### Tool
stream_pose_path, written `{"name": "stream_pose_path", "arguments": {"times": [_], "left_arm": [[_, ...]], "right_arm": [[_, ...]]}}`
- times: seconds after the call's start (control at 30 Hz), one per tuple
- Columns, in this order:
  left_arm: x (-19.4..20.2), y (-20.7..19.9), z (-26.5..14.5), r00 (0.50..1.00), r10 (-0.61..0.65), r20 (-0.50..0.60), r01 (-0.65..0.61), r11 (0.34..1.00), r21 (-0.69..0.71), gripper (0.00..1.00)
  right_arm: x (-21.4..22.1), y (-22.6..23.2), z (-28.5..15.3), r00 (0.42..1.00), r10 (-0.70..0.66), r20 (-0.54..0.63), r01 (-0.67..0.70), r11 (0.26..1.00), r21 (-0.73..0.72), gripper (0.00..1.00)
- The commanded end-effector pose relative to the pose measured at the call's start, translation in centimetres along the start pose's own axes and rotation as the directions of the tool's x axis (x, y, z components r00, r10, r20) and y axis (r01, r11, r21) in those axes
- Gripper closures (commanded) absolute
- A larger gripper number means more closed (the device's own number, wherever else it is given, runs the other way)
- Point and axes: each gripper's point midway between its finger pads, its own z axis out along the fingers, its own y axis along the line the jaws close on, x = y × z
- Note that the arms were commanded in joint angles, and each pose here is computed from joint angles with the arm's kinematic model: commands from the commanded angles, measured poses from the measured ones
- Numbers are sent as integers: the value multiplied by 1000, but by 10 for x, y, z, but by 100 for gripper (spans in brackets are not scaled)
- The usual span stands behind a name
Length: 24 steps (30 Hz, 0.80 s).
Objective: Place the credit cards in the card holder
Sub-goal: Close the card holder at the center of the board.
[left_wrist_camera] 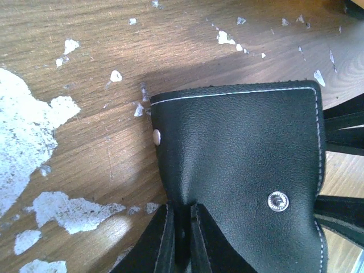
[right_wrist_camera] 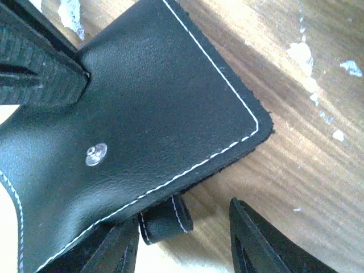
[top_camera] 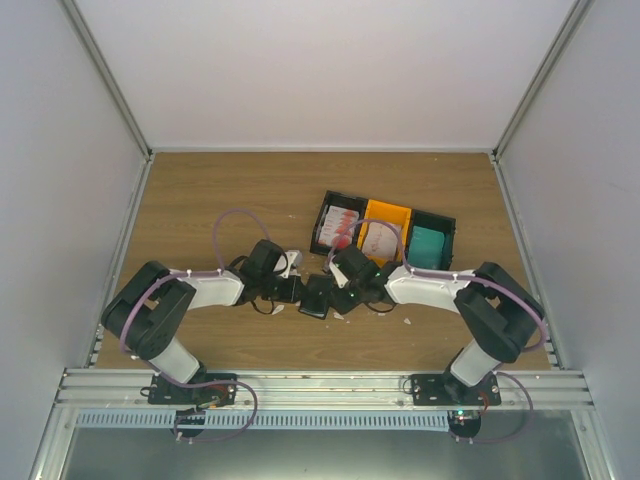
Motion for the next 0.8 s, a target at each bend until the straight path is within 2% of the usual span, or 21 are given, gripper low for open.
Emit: {"name": "stream_pose_path", "arguments": {"times": [0.0,0.13,0.23,0.33,0.43,0.5,0.67,0.77], "left_arm": [[47,33,11,992,-49,-119,31,988,-152,100],[51,31,7,991,-42,-125,23,988,-152,100],[54,34,4,991,-38,-125,17,986,-167,100],[59,39,2,991,-41,-127,16,982,-189,100],[57,37,-1,993,-37,-115,15,983,-185,100],[52,28,-3,995,-26,-101,11,989,-150,98],[40,-7,-7,997,-5,-77,6,1000,10,72],[33,-19,-11,999,11,-48,-8,998,65,67]], "right_arm": [[-22,0,8,999,-15,48,11,997,81,56],[-31,-27,0,989,82,123,-110,964,242,59],[-36,-40,-14,966,150,212,-210,931,297,60],[-33,-62,-30,936,215,278,-315,863,395,60],[-27,-78,-41,919,260,296,-377,802,464,59],[-25,-77,-45,915,278,292,-388,801,456,57],[-29,-51,-50,920,301,250,-368,882,295,49],[-35,-37,-58,910,333,246,-381,906,183,46]]}}
